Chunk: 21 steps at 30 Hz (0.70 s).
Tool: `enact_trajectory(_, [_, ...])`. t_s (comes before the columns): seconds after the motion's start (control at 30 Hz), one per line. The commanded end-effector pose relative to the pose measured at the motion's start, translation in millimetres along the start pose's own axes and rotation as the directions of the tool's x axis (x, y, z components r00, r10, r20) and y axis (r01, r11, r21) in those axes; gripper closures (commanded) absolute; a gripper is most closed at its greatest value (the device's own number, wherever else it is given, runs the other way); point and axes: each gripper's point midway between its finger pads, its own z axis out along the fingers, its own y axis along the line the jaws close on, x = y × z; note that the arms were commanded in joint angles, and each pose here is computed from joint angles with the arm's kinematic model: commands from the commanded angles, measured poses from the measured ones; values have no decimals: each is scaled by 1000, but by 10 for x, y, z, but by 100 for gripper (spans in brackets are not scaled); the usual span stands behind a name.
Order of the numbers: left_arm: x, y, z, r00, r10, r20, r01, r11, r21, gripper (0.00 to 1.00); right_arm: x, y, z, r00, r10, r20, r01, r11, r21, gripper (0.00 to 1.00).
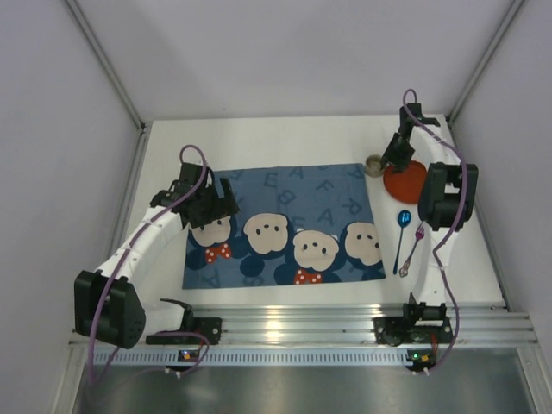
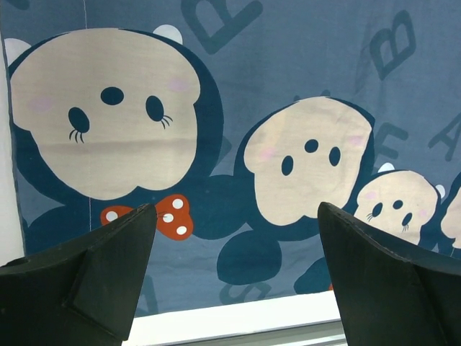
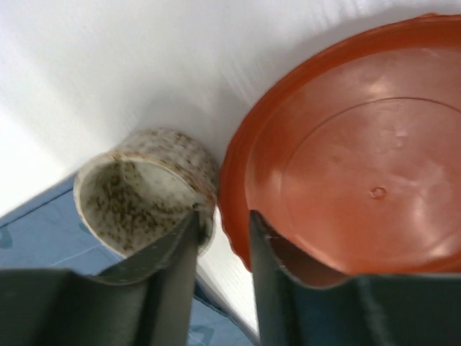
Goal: Set the dinner table for one person
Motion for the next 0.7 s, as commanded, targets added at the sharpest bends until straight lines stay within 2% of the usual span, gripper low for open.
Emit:
enact_trajectory(0.0, [-136, -86, -41, 999, 31, 19, -31, 999, 23, 1, -87, 102, -4, 999, 10, 31, -10, 1000, 2, 69])
enact_trajectory(0.03, [-144, -92, -37, 999, 36, 19, -36, 999, 24, 2, -78, 99, 16, 1000, 13, 27, -13, 1000, 4, 73])
enact_trajectory(0.07, [-143, -96, -32, 999, 39, 16, -39, 999, 26, 1, -77, 93, 23, 1000, 15, 27, -15, 1000, 7, 82])
enact_trajectory(0.13, [-143, -104, -12, 999, 42, 10, -42, 999, 28, 2, -82, 84, 24, 999, 16, 30, -17, 1000, 13, 92])
enact_trajectory(0.17, [-138, -107, -8, 999, 42, 6, -42, 999, 29, 1, -92, 85, 15, 999, 15, 34, -15, 1000, 13, 100])
enact_trajectory(0.3, [-129, -118, 33, 999, 42, -4, -41, 999, 34, 1, -186, 66, -122, 997, 16, 74, -17, 1000, 19, 100])
enact_trajectory(0.67, [-146, -139, 86, 1000, 26, -2, -26, 999, 39, 1, -417, 131, -628, 989, 31, 142, -21, 997, -74, 99])
